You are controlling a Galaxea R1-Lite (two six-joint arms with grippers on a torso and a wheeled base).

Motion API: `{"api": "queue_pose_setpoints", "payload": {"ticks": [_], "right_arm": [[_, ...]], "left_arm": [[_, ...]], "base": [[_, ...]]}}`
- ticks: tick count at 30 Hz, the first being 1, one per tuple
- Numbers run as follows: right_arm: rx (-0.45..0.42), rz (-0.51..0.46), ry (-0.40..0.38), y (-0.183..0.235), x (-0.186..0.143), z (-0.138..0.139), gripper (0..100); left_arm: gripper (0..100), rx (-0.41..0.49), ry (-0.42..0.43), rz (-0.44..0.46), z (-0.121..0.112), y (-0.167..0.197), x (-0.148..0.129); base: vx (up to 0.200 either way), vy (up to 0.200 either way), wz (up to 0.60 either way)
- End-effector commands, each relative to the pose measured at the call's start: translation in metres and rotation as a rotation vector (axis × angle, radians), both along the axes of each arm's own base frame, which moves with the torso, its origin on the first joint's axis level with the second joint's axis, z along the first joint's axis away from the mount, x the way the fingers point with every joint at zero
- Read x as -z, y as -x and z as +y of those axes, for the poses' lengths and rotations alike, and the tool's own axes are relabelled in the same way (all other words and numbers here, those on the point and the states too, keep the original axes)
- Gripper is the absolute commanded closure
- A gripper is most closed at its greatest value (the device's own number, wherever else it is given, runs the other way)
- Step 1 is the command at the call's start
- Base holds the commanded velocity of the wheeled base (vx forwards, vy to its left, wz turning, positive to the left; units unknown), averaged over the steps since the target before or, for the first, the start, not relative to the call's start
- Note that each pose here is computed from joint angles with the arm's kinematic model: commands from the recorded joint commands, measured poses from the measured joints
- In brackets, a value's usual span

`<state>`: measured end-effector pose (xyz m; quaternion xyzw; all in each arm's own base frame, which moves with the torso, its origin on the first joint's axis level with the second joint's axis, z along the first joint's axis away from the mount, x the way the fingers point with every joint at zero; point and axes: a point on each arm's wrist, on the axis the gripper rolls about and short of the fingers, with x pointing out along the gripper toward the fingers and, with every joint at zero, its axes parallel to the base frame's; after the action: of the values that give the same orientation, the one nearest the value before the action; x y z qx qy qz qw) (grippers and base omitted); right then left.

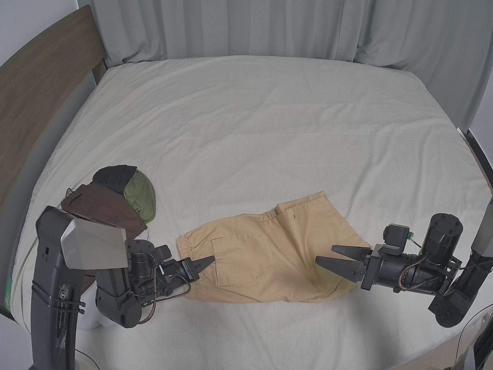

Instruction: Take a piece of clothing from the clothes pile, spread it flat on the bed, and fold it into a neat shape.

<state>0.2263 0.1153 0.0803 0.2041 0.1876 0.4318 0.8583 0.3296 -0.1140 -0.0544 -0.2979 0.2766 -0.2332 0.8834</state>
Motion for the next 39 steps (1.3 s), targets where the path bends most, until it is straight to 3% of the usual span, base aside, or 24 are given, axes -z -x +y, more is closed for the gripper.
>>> {"api": "queue_pose_setpoints", "payload": {"ticks": [1,17,23,33,39], "right_arm": [[0.000,0.001,0.000,0.000,0.000,0.000,0],[0.002,0.002,0.001,0.000,0.001,0.000,0],[0.005,0.002,0.001,-0.001,0.001,-0.001,0],[0.005,0.004,0.002,0.000,0.001,-0.001,0],[0.005,0.004,0.002,0.000,0.001,-0.001,0]], "left_arm": [[100,-0.005,0.011,0.000,0.000,-0.001,0.000],[100,-0.017,0.014,0.002,0.004,-0.001,-0.002],[100,-0.053,0.010,0.024,0.024,0.000,-0.001],[100,0.088,0.097,0.046,0.056,0.021,-0.031],[100,0.129,0.096,0.011,0.074,0.026,-0.039]], "base": [[0.000,0.000,0.00],[0.000,0.000,0.00],[0.000,0.000,0.00],[0.000,0.000,0.00],[0.000,0.000,0.00]]}}
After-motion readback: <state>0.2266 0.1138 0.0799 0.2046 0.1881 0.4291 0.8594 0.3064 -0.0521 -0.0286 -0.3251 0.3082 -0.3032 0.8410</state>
